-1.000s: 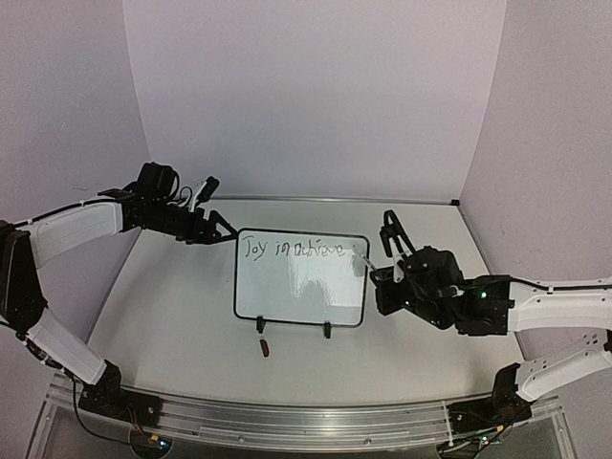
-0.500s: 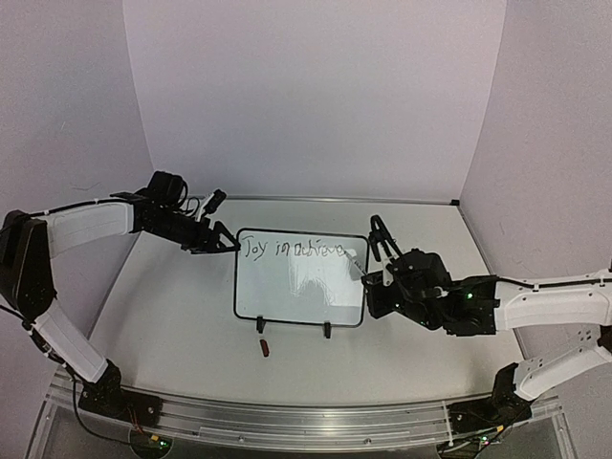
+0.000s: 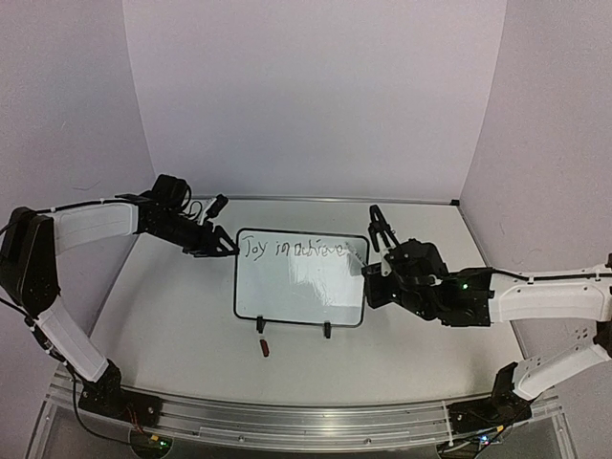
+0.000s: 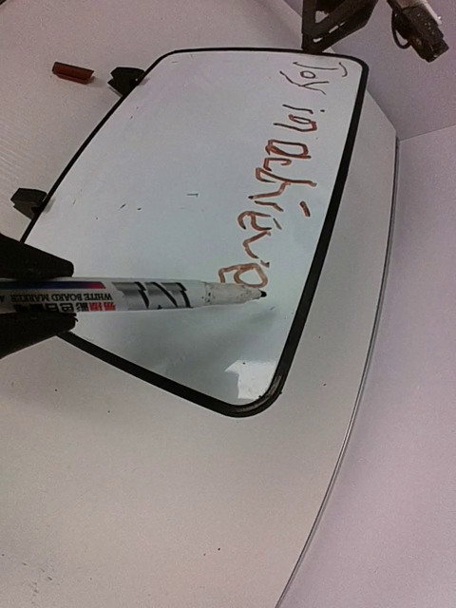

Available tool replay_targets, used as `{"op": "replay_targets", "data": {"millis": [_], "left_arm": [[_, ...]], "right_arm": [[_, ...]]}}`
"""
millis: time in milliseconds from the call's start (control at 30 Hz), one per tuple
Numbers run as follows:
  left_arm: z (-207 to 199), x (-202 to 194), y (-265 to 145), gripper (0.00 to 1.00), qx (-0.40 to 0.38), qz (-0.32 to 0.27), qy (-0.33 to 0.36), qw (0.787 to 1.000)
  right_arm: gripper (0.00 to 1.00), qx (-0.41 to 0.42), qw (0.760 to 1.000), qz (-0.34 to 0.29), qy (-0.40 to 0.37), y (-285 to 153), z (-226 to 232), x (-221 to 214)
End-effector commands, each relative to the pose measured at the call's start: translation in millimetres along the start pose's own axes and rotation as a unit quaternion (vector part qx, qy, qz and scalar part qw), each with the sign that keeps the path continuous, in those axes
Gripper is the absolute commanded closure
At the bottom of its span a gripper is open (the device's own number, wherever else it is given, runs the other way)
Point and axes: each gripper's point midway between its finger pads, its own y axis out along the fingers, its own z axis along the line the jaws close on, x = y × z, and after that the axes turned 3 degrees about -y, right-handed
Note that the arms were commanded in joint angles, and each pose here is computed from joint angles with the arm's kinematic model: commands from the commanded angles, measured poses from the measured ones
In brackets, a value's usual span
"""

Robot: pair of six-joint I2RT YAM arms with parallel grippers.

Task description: Write a sentence on the whiteboard

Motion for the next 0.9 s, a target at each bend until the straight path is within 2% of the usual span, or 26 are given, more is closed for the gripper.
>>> {"op": "replay_targets", "data": {"millis": [0,867], "left_arm": [[-6.9,17.8,-4.3,0.51,0.003,-0.018,0.021,1.000],[-10.4,17.6,-8.3,0.59,0.017,-0.021,0.031,0.999]], "right_arm": [[1.00,0.011,1.000,-0.009,0.007,1.3,5.7,14.1],[1.00,-0.014,1.000,0.018,-0.006,13.6,4.6,6.5]]}}
